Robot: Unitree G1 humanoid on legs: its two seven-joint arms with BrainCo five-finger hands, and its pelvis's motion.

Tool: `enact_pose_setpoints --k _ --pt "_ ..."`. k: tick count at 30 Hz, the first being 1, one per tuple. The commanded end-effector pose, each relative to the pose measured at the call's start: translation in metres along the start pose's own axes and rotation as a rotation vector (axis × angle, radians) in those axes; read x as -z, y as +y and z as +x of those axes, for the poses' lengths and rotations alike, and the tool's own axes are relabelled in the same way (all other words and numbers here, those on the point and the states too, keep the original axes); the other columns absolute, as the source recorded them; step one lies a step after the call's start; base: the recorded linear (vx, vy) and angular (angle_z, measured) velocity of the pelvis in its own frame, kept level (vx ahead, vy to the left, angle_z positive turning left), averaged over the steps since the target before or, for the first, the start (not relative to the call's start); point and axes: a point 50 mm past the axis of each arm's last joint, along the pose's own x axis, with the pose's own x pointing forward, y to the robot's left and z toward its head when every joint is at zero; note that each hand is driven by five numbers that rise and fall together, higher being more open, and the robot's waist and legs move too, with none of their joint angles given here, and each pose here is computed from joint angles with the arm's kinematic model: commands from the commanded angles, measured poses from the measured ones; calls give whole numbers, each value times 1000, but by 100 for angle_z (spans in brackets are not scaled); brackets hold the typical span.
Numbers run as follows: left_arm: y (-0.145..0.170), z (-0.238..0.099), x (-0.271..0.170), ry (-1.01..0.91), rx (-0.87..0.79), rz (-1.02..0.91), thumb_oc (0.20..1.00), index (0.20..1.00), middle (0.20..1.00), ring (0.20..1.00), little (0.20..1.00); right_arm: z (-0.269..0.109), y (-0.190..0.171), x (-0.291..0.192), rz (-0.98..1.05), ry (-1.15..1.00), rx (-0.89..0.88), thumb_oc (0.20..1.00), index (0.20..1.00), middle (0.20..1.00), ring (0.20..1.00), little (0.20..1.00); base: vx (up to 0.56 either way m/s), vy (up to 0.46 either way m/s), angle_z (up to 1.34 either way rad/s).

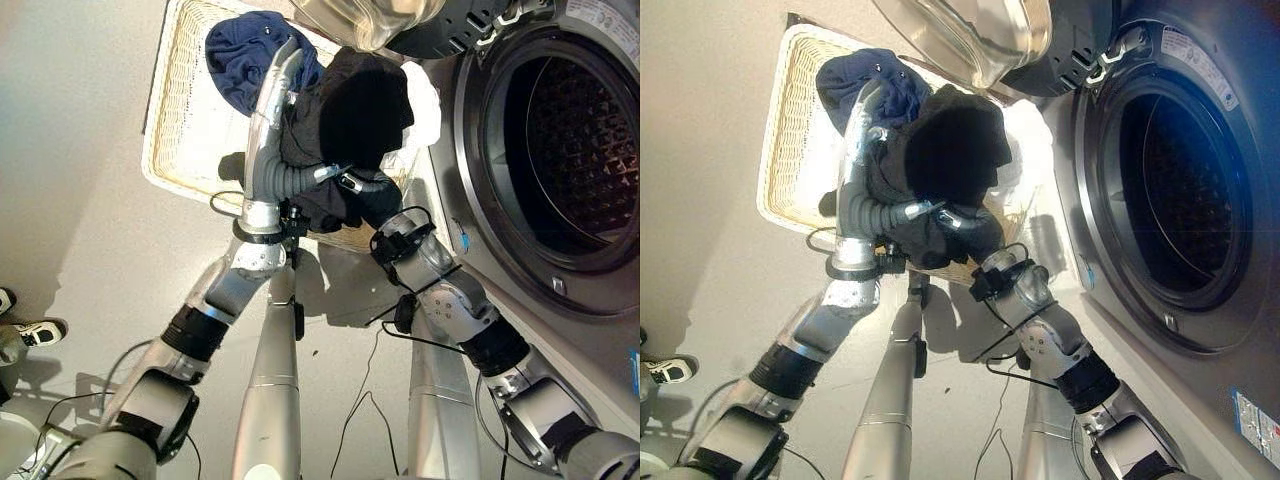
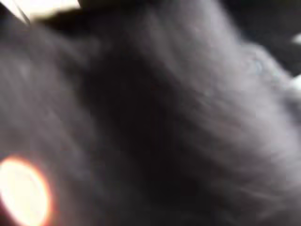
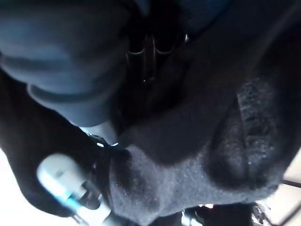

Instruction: Put the clothes into the washing machine.

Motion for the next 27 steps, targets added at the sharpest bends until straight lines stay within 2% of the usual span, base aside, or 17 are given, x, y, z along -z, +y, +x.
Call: enact_pose_setpoints --k 1,9,14,20,23,25,27 --pt "-4 16 -20 -78 54 -40 1000 1000 1000 1000 1000 4 26 -28 92 -185 -151 200 200 200 200 200 0 0 0" --pt "-5 10 -10 5 193 -111 1000 1000 1000 1000 1000 -7 12 -44 157 -303 -159 200 200 200 200 200 0 0 0" --pt "0 3 -2 68 151 -151 1000 1000 1000 1000 1000 -13 7 -55 183 -382 -176 200 200 200 200 200 0 0 0" --pt "15 -3 1 65 -22 -181 1000 1000 1000 1000 1000 -19 2 -68 187 -469 -168 200 200 200 200 200 0 0 0" --pt "25 -4 -4 26 -172 -265 1000 1000 1000 1000 1000 -20 1 -72 203 -506 -161 200 200 200 200 200 3 -10 0" --pt "26 -5 -5 21 -201 -285 1000 1000 1000 1000 1000 -20 2 -72 204 -509 -160 200 200 200 200 200 0 0 0" --pt "32 -8 -6 23 -335 -356 1000 1000 1000 1000 1000 -20 3 -70 217 -511 -157 200 200 200 200 200 0 0 0"
